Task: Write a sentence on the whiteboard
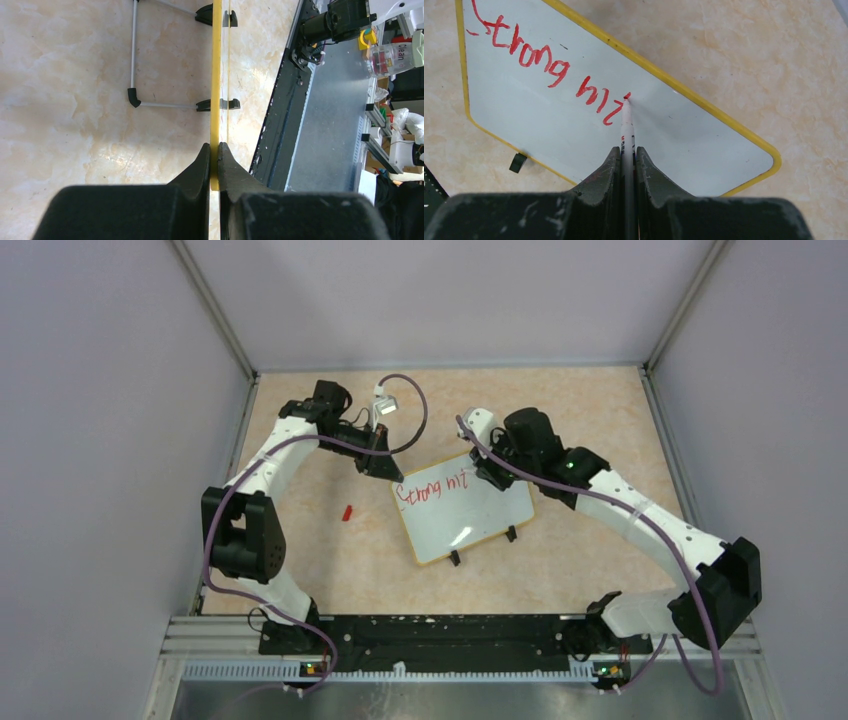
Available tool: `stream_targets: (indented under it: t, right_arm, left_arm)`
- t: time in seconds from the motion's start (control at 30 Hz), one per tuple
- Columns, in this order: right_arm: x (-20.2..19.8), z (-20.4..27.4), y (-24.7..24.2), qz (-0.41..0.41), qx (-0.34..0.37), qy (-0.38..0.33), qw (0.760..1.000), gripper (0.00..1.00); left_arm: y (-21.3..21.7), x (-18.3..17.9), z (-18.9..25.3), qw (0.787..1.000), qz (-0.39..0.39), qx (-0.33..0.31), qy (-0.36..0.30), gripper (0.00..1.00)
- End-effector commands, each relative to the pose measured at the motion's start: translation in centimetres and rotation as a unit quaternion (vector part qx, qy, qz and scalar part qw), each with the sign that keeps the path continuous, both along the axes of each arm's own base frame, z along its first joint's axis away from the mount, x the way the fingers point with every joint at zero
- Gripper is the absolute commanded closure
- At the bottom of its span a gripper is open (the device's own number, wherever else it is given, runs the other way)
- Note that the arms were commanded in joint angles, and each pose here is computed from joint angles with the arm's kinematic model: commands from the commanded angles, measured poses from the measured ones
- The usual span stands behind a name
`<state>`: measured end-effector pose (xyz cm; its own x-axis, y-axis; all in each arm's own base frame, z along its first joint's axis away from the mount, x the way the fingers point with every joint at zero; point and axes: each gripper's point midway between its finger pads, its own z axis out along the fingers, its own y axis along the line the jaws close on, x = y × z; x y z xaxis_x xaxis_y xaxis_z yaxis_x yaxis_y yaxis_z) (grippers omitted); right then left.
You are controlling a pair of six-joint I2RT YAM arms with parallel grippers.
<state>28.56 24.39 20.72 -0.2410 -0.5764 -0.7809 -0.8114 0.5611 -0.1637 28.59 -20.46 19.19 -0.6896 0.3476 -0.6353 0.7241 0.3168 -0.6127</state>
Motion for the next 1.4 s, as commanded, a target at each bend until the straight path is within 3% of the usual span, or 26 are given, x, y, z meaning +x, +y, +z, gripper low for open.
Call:
stream_targets:
  t: [0.0, 0.33, 0.6, 1.37]
  right_arm:
    - [0.0, 0.4, 0.2, 0.002, 0.007, -0.010, 1.000, 1.00]
    - [-0.7, 3.8, 0.2, 0.007, 0.036, -0.021, 0.999, 1.00]
    - [-1.3, 4.2, -0.8, 0.016, 0.074, 0.009, 0.997, 1.00]
    - [0.1, 0.6, -1.6, -0.003, 0.048, 0.024, 0.999, 1.00]
  left_arm:
    - [-0.3, 0.0, 0.6, 1.000, -0.007, -0.010, -0.010, 1.00]
    - [-0.2, 0.0, 0.7, 1.000, -0.007, -0.009, -0.014, 1.00]
    - [-0.3, 0.0, 0.8, 1.000, -0.012, -0.014, -0.015, 1.00]
    - [-0.3, 0.0, 0.8, 1.000, -0.013, -0.014, -0.013, 1.00]
